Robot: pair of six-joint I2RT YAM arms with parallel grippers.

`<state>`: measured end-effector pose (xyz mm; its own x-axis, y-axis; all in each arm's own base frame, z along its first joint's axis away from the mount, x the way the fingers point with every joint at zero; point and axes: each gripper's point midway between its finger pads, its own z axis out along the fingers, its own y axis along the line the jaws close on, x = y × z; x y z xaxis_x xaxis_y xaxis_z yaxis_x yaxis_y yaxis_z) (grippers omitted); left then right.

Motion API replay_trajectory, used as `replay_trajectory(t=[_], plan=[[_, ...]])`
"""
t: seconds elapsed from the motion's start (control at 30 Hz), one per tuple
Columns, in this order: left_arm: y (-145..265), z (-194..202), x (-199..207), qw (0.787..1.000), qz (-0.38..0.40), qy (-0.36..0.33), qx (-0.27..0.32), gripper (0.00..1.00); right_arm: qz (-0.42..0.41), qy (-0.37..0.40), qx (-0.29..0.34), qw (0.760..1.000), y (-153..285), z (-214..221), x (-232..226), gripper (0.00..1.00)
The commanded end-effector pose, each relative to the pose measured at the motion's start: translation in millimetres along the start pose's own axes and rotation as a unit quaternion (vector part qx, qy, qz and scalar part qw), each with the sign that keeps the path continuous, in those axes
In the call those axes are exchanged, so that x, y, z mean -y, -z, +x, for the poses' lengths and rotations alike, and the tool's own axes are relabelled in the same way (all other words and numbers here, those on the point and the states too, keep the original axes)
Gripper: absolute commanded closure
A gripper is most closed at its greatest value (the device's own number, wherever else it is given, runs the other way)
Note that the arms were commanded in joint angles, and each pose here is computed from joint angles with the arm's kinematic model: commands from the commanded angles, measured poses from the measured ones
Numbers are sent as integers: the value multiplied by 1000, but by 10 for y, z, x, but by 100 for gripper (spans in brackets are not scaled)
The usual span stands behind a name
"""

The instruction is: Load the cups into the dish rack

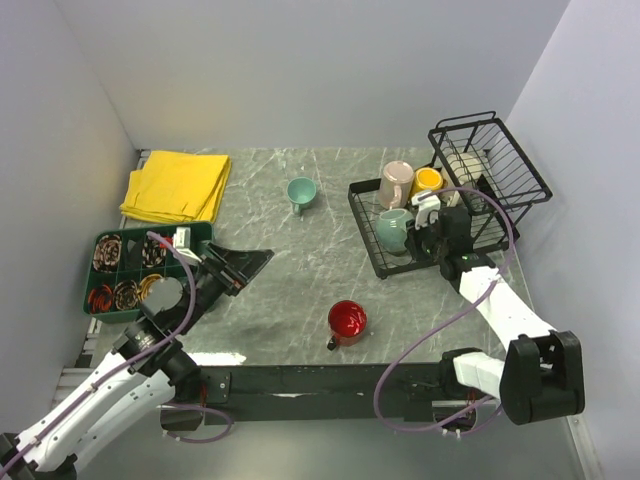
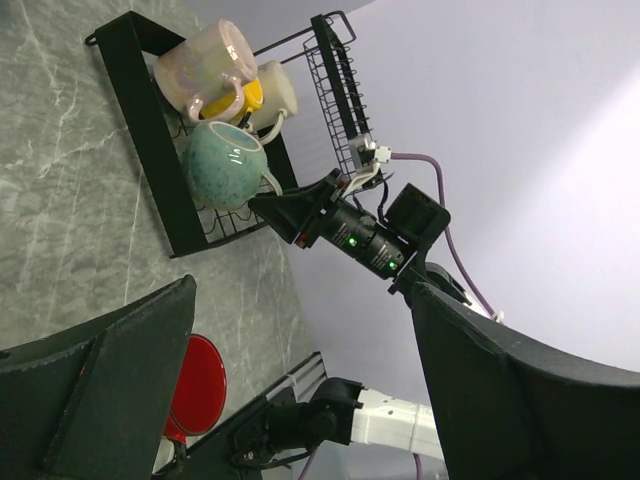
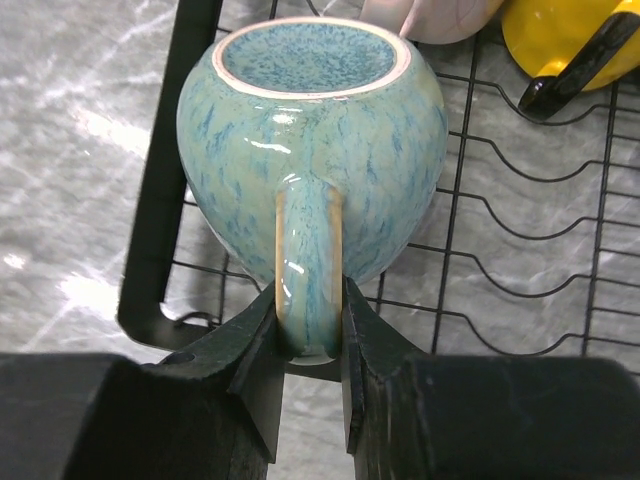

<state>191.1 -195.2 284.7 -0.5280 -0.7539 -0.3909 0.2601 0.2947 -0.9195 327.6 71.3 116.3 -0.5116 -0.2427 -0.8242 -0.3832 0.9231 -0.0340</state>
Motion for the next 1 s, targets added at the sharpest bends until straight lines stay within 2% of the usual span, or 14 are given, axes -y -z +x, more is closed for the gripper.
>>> replay_trajectory(t=[0.0,0.03,0.13,0.17,0.27,0.43,0.53,0.63,0.67,0.77,0.97], plan=[[16,-37,23,1000,7,2,10,5,31,70,2,997,-30,-64,224,100],[17,-30,7,1000,6,3,10,5,28,77,-10,997,-25,-8,220,100],[21,-25,3,1000,6,5,9,5,37,91,-41,994,-54,119,299,91],[20,-26,1,1000,6,3,9,5,35,93,-51,994,-73,154,306,84],[29,-38,24,1000,9,3,11,5,29,90,-76,993,-88,277,344,72],[50,-36,-18,1000,1,1,11,5,32,87,-93,991,-96,367,408,63],[55,-36,-18,1000,1,1,11,5,40,84,-99,991,-97,387,466,54],[64,-33,-25,1000,-1,0,10,5,44,86,-93,991,-51,326,479,41],[66,-37,-23,1000,0,0,11,5,48,90,-78,992,-3,233,482,33],[68,-39,-38,1000,-3,-3,12,5,43,94,-50,993,130,-14,451,24],[66,-28,-55,1000,-4,-4,10,5,10,102,-18,995,340,-408,320,21]])
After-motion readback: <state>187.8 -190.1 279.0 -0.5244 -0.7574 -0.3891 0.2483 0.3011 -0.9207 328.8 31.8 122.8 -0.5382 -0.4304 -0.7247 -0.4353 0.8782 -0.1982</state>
